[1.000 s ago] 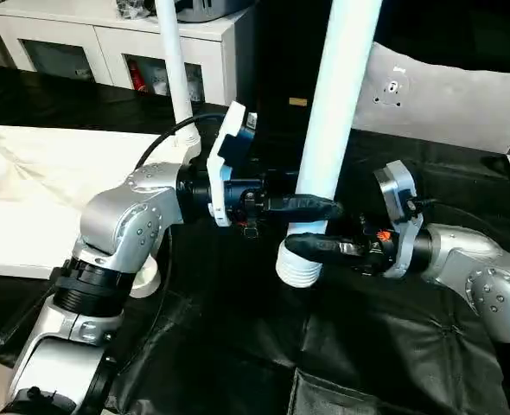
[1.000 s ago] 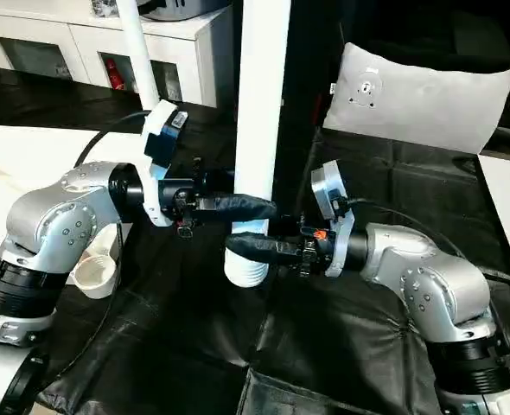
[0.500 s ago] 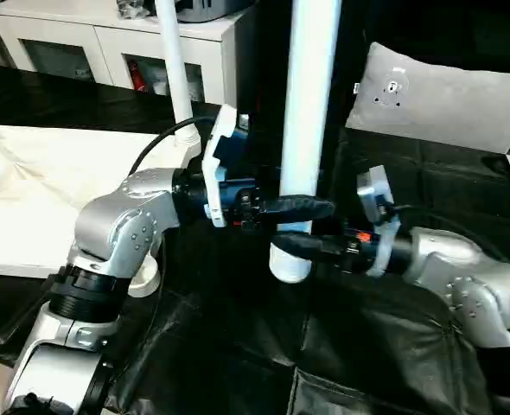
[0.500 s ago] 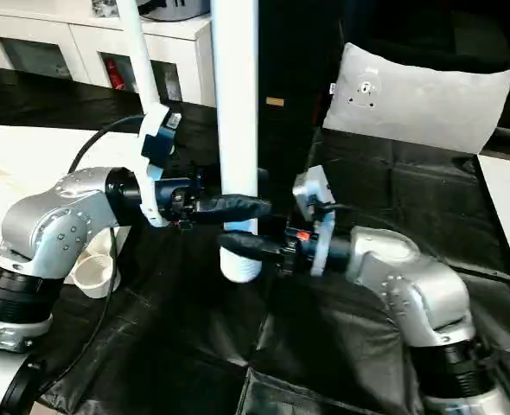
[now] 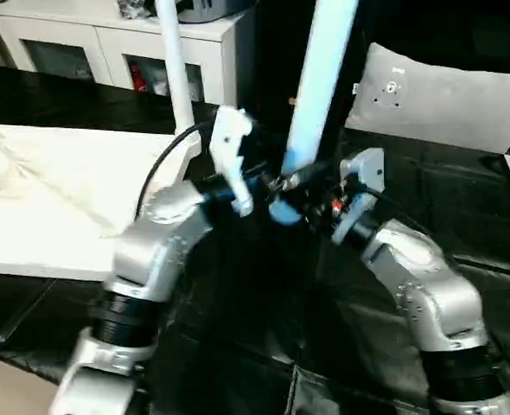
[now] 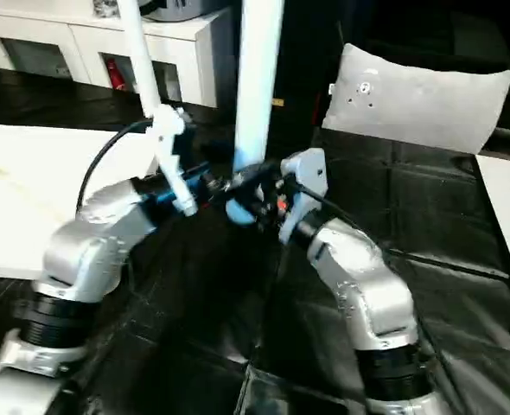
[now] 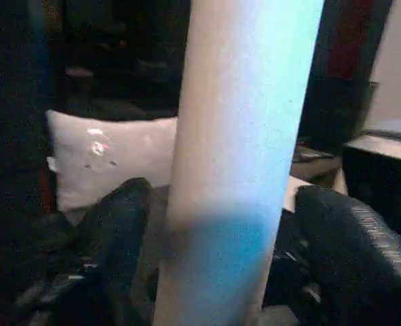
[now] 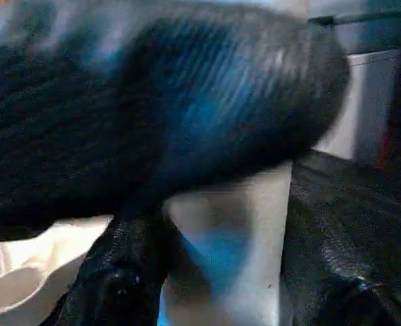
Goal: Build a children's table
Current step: Pick table leg
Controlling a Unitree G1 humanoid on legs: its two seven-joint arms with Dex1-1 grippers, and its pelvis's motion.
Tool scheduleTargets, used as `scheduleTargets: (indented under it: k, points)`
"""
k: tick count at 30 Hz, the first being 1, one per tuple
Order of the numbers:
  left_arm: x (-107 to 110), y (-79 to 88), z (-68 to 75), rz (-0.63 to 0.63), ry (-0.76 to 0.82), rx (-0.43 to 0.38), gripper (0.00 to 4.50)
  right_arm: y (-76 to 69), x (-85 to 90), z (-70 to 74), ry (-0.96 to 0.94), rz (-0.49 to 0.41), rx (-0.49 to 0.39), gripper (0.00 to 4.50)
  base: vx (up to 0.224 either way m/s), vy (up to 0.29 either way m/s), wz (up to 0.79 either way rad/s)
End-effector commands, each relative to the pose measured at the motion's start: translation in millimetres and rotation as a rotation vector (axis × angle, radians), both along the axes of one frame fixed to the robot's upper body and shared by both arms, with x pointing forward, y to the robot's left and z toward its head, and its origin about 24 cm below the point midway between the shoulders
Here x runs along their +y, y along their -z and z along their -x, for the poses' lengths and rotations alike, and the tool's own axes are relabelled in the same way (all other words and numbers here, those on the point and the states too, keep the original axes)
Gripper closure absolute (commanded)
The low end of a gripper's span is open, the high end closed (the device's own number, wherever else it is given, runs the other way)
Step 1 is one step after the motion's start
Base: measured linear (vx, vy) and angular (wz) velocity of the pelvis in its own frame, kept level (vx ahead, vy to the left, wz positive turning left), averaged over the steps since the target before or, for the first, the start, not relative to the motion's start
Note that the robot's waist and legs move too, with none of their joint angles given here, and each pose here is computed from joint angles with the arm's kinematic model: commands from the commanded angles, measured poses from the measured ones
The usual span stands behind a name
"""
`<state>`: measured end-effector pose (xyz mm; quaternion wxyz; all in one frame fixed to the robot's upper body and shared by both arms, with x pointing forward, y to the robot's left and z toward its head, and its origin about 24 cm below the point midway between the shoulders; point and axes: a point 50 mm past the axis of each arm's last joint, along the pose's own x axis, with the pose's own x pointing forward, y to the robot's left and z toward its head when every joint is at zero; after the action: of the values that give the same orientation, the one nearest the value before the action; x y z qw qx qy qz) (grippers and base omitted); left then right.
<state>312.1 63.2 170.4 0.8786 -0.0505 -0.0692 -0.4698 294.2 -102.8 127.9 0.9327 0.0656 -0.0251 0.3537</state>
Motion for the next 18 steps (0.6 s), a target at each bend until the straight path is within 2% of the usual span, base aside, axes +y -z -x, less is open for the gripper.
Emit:
scheduleTargets:
  k: [1,3,6,7,8,10,12,13,14,16,18]
  points:
    - [-0.2,0.8,-0.4,-0.02,-0.032,-0.01,1.06,-4.2,-3.3,-3.7,0.037,0.004,-0.028,2.56,0.0,0.0,0.0]
    - [-0.7,1.9,-1.1,-0.03,-0.05,-0.009,1.62,-4.2,-3.0,-4.4,0.047,-0.001,-0.029,2.56,0.0,0.0,0.0]
    - [-2.2,3.6,-1.3,-0.025,-0.065,-0.004,1.41,-4.4,-1.9,-4.7,0.049,-0.002,-0.035,2.56,0.0,0.0,0.0]
    - [-2.5,4.0,-1.3,-0.025,-0.067,-0.003,1.55,-4.3,-1.7,-4.7,0.049,-0.003,-0.036,2.56,0.0,0.0,0.0]
    - [-3.0,4.8,-1.5,-0.026,-0.071,-0.002,2.09,-4.5,-1.4,-4.6,0.05,-0.001,-0.04,2.56,0.0,0.0,0.0]
    - [-3.7,5.6,-1.7,-0.026,-0.073,0.001,2.05,-4.5,-1.0,-4.3,0.05,-0.001,-0.043,2.56,0.0,0.0,0.0]
    - [-5.1,7.1,-2.0,-0.03,-0.069,0.011,1.82,-4.6,-0.5,-3.4,0.047,0.004,-0.049,2.56,0.0,0.0,0.0]
    - [-5.7,7.8,-2.4,-0.031,-0.069,0.017,2.19,-4.6,-0.4,-3.2,0.046,0.005,-0.052,2.56,0.0,0.0,0.0]
    - [-6.1,8.3,-2.8,-0.031,-0.069,0.025,2.31,-4.6,-0.4,-3.0,0.047,0.008,-0.054,2.56,0.0,0.0,0.0]
    - [-6.5,8.7,-3.3,-0.029,-0.07,0.033,2.15,-4.7,-0.5,-2.6,0.047,0.011,-0.057,2.56,0.0,0.0,0.0]
    - [-6.0,8.3,-4.3,-0.018,-0.079,0.046,2.5,-4.7,-0.5,-2.3,0.048,0.013,-0.058,2.56,0.0,0.0,0.0]
